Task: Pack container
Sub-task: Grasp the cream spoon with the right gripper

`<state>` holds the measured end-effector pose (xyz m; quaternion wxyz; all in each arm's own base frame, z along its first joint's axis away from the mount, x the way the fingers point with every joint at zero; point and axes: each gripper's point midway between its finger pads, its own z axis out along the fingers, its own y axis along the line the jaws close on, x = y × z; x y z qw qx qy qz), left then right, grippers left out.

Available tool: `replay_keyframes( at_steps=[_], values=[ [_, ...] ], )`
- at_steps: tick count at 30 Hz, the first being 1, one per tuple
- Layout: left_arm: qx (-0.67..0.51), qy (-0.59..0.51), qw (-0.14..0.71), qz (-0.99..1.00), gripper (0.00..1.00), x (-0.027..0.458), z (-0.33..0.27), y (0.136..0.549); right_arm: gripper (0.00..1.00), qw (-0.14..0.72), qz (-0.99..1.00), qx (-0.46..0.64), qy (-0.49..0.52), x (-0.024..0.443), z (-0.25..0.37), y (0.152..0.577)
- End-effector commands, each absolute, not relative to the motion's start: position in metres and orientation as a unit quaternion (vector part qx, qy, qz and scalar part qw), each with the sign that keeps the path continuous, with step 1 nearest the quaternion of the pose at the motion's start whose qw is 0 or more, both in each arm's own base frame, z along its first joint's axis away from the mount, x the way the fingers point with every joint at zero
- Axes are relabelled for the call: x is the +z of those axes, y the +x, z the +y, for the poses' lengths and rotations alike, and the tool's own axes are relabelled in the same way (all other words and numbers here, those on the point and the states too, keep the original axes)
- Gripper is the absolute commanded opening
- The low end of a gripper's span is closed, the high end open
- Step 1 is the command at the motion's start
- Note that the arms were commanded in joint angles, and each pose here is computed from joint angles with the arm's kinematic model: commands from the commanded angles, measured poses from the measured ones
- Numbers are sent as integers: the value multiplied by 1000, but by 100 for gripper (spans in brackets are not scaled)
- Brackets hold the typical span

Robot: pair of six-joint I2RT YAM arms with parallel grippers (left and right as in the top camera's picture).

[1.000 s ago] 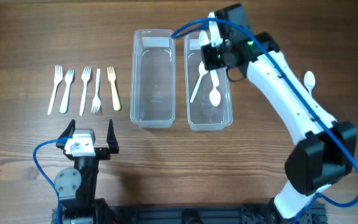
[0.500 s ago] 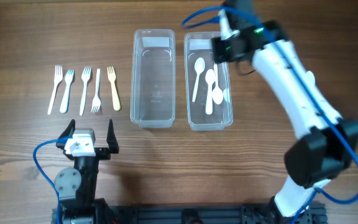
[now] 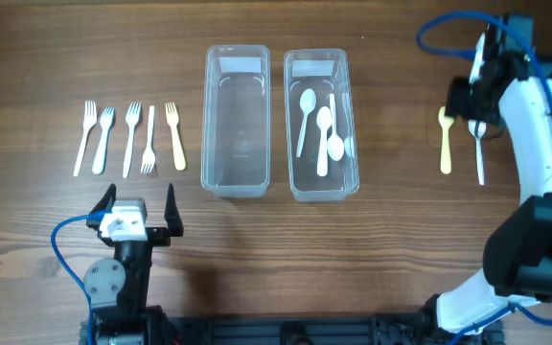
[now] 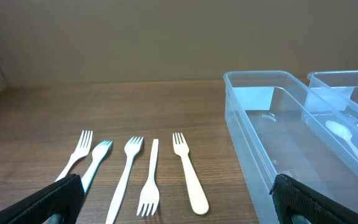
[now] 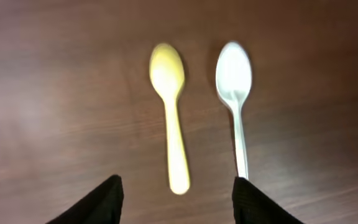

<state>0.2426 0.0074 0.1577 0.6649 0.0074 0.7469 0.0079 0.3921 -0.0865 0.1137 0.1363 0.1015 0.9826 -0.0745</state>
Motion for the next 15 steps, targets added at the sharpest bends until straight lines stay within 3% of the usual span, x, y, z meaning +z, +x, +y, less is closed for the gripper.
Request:
replay_keyframes(
  at_steps=[1,7,15],
  values=[
    [14,16,666,746,100,156,7,243,56,106,988,-74,90,73,-86,374],
    [14,16,666,746,100,156,7,243,51,114,986,-75,93,30,-87,366],
    [14,16,666,746,100,156,7,243,53,127,985,-60,98,-10,-88,380]
  ],
)
